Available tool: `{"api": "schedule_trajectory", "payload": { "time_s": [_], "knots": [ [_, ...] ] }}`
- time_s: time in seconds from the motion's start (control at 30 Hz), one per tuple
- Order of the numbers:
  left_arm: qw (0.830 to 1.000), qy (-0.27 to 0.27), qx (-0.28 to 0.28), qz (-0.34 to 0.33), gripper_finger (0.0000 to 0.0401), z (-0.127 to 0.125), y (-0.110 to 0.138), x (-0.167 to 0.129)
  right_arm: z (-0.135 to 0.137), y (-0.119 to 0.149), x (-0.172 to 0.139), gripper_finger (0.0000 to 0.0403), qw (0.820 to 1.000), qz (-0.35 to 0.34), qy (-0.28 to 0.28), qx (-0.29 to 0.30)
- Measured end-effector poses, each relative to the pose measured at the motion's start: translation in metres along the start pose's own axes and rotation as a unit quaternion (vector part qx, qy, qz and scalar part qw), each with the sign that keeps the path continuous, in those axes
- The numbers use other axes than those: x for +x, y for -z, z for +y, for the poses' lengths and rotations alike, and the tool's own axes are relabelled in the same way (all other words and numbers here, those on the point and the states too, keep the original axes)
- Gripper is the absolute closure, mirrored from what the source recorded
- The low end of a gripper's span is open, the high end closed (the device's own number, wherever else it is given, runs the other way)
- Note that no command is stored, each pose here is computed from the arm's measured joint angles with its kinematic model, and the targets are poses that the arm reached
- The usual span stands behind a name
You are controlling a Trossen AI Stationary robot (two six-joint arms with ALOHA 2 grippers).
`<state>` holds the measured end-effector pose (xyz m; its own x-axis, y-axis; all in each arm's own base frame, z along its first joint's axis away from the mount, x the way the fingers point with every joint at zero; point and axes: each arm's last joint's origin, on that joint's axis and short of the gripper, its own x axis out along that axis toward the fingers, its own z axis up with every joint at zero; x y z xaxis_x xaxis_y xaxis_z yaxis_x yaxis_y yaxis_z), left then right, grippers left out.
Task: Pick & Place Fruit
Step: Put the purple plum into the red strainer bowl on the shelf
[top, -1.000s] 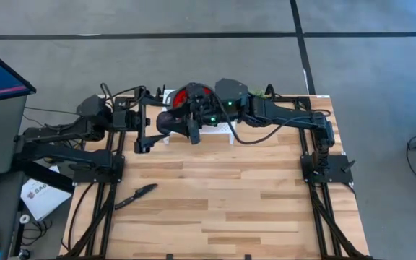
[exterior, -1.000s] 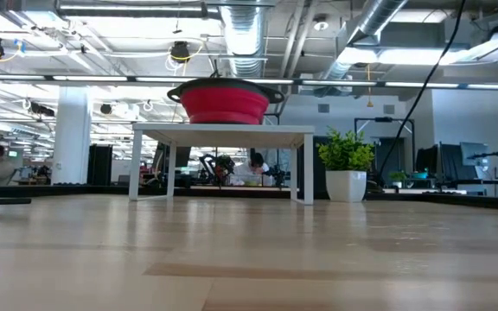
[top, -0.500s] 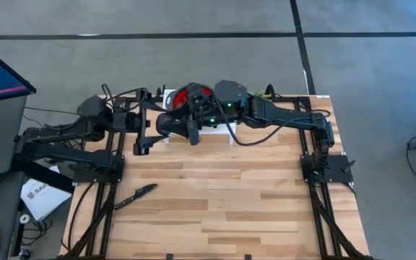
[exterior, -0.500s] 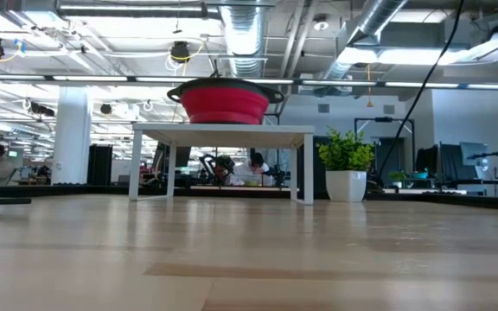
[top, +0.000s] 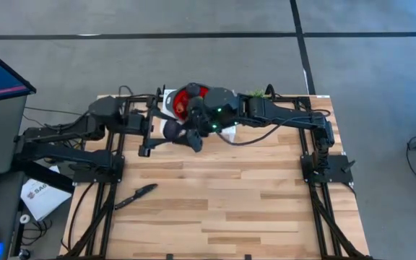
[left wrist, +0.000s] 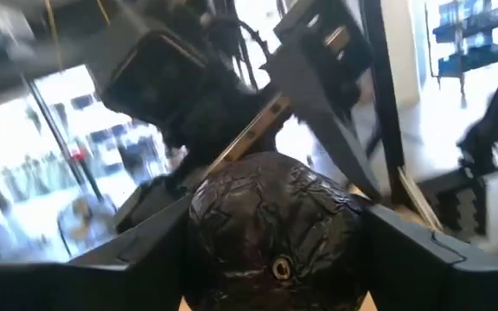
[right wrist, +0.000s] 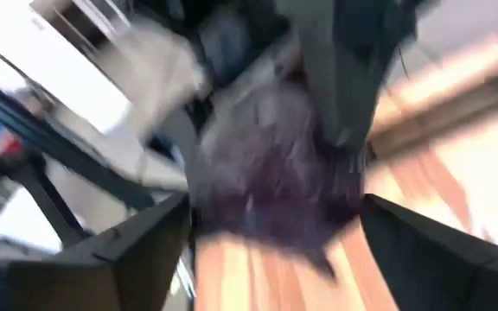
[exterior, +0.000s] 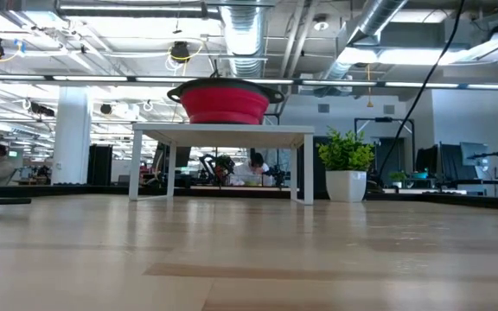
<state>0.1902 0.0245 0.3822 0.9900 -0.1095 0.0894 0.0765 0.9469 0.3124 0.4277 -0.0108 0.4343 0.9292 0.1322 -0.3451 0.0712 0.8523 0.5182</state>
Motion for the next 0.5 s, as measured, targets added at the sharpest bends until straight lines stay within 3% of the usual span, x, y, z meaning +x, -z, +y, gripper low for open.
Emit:
{"api": "schedule_trajectory", "payload": {
  "time_s": [0.23, 0.43, 0.5],
  "knots": [
    [0.988, 0.002, -0.034, 0.152, 0.0139, -0.007, 0.028, -0.004, -0.017, 0.033, -0.007, 0.0008, 0.981, 0.168, 0.098, 0.013],
    [0.96, -0.052, -0.047, 0.27, 0.0131, -0.008, 0.049, -0.005, -0.026, 0.079, 0.0, 0.0015, 0.942, 0.299, 0.151, -0.004],
    [0.946, -0.082, -0.083, 0.304, 0.0128, -0.008, 0.056, -0.005, -0.031, 0.101, 0.008, 0.0019, 0.925, 0.342, 0.163, -0.003]
  ]
}}
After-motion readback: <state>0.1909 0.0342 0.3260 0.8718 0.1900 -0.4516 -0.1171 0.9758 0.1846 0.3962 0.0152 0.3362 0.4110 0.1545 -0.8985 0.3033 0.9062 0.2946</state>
